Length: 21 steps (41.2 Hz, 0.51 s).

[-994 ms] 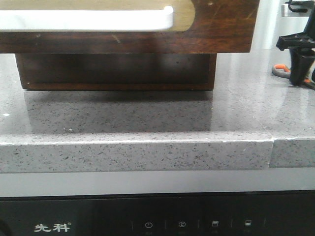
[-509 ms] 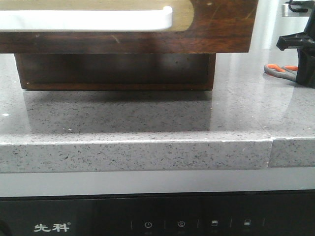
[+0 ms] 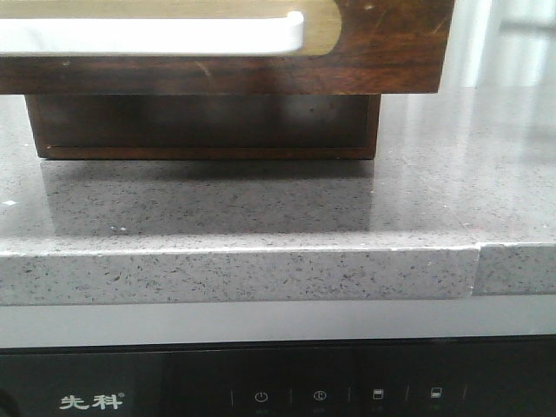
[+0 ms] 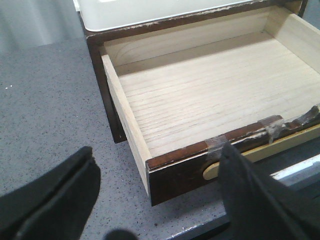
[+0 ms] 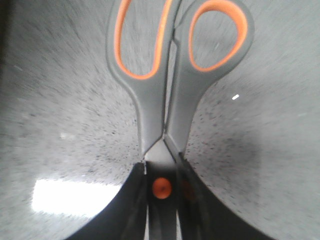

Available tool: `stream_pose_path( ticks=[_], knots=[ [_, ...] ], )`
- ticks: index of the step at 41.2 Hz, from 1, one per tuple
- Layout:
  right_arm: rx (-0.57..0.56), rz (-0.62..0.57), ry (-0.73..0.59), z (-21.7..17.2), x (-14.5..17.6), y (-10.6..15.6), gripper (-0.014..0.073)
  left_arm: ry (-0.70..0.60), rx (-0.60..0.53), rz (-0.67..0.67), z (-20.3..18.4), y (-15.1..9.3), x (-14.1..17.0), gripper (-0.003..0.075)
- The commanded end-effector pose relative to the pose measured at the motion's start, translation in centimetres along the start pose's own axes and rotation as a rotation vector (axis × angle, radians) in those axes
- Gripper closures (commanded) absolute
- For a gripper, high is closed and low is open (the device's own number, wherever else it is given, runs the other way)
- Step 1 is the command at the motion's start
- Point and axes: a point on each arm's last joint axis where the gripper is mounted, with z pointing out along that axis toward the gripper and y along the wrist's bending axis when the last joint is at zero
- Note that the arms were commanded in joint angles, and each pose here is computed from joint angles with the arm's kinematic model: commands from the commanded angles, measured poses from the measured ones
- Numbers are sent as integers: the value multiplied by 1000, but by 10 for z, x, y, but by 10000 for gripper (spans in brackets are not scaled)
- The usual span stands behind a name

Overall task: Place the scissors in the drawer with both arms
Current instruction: 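Close the right gripper on the scissors blades and lift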

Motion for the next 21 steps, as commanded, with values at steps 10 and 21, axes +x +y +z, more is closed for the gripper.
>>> stream_pose_path(
  ticks=[10, 21],
  knots=[
    [51, -43, -360, -148, 26, 12, 537, -108, 10, -10, -3, 0, -16, 227],
    [38, -76, -474, -210, 63, 24, 537, -114, 9, -10, -3, 0, -16, 227]
  ],
)
